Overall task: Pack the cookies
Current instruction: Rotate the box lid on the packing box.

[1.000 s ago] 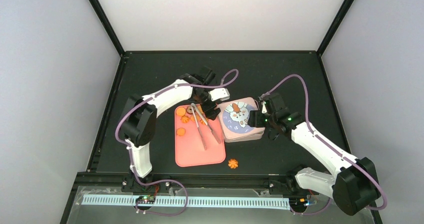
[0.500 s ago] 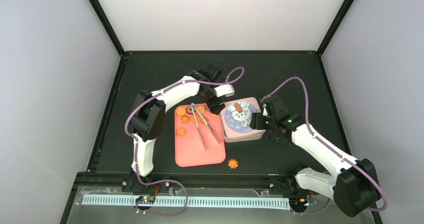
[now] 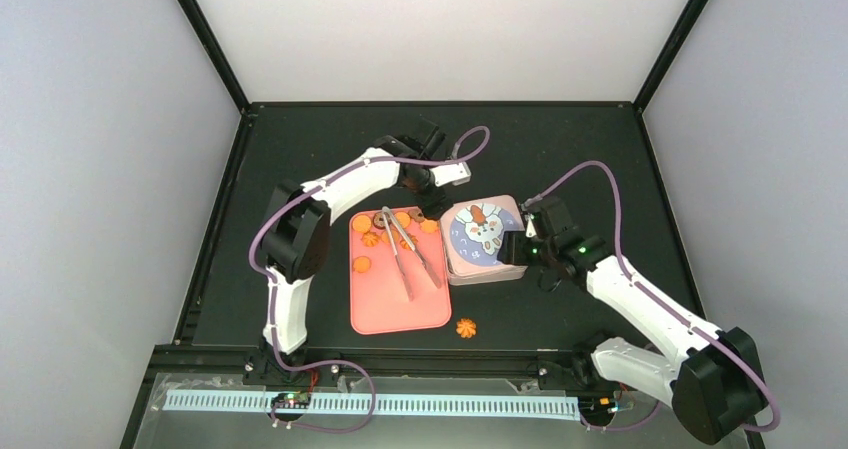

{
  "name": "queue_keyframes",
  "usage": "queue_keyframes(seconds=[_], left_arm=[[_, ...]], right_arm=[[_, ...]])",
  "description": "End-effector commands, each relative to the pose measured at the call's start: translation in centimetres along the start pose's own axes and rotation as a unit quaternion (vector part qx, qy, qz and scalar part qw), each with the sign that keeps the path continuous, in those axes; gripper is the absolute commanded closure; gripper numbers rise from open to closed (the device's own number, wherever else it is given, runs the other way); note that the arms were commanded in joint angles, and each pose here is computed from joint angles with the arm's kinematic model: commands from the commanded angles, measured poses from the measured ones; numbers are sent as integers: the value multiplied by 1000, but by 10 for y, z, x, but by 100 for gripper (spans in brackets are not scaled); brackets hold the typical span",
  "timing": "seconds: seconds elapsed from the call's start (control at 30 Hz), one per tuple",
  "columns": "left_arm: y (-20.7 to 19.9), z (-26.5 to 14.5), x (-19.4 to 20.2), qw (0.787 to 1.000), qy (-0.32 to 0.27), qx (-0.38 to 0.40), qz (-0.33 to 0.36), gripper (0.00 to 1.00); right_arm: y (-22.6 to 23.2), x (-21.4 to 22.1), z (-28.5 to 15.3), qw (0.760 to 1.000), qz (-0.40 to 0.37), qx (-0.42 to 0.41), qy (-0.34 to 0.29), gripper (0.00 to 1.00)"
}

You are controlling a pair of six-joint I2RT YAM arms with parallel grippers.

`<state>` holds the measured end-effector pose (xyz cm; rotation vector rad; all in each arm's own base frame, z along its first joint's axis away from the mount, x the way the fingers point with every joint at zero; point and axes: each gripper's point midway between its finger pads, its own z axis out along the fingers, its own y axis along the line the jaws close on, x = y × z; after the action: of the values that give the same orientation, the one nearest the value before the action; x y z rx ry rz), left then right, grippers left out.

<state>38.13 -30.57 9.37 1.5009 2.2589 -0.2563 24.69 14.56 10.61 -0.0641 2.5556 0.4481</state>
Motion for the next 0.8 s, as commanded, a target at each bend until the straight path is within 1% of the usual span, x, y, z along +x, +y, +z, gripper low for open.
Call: queue_keyframes(seconds=[0.0,0.3,0.43,0.63,0.77], left_arm=[[10,-1,-14,1000,-8,-18,-4,4],[16,-3,-22,1000,-16,-25,-8,4],[20,-3,-20,999,-12,-33,-10,4],[35,-15,-11,999,-10,-41,-30,4],[39,-30,-5,998,-18,-45,-40,3]], right_arm=[[7,6,-4,1000,7,-16,3,32],[22,14,-5,1000,-7,-26,15,32],[24,11,-13,1000,-10,-28,9,31],[12,-13,-28,999,-20,17,-25,27],[-5,-20,-21,999,-4,40,-21,27]])
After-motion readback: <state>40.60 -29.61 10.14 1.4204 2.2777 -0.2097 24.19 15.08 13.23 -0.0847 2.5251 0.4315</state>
